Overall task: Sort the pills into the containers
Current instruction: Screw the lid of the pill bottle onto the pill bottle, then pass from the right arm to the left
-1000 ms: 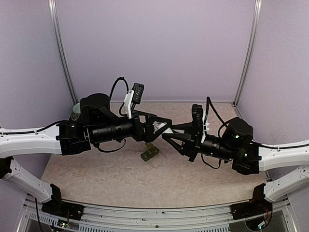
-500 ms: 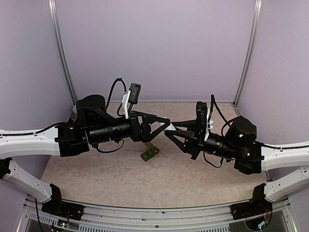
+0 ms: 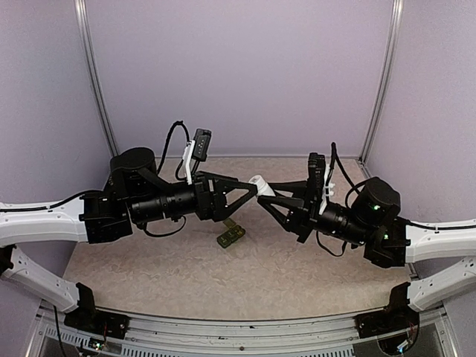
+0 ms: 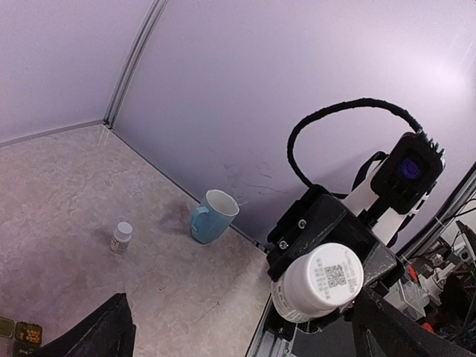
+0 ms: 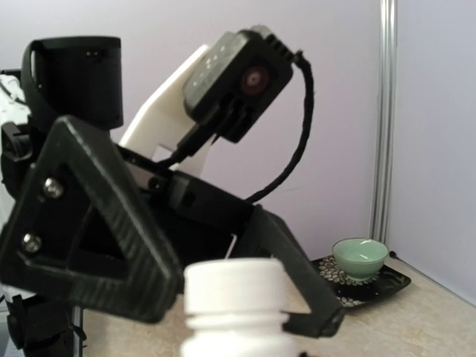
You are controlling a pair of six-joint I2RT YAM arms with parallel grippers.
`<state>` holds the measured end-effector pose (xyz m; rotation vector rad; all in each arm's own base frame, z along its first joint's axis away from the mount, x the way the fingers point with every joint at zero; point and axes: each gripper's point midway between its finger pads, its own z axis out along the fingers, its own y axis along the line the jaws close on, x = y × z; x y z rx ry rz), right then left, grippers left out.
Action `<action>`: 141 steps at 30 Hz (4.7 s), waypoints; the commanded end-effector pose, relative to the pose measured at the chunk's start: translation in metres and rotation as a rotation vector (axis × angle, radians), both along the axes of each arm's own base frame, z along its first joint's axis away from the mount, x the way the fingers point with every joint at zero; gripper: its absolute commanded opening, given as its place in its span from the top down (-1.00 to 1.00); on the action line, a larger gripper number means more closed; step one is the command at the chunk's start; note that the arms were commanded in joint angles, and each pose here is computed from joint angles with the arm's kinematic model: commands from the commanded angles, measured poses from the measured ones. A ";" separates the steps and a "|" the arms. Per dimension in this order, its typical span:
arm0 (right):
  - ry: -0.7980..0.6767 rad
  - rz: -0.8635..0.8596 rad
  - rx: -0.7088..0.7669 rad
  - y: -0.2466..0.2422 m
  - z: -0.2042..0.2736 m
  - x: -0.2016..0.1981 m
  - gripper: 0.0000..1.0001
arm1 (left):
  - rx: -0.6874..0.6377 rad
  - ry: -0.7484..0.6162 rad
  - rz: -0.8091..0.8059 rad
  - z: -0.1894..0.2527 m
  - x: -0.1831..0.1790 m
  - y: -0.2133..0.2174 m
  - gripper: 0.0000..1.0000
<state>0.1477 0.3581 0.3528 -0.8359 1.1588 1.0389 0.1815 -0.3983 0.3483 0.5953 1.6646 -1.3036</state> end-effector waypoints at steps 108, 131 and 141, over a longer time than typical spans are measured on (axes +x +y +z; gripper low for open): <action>-0.005 -0.073 -0.086 0.013 -0.008 0.025 1.00 | -0.040 -0.003 -0.024 0.025 0.005 -0.015 -0.63; 0.014 -0.077 -0.075 0.008 -0.009 0.025 1.00 | -0.017 -0.025 -0.029 0.019 0.000 -0.018 0.46; 0.090 0.041 -0.035 0.005 0.000 0.012 1.00 | -0.030 -0.118 -0.085 0.021 -0.015 -0.011 0.52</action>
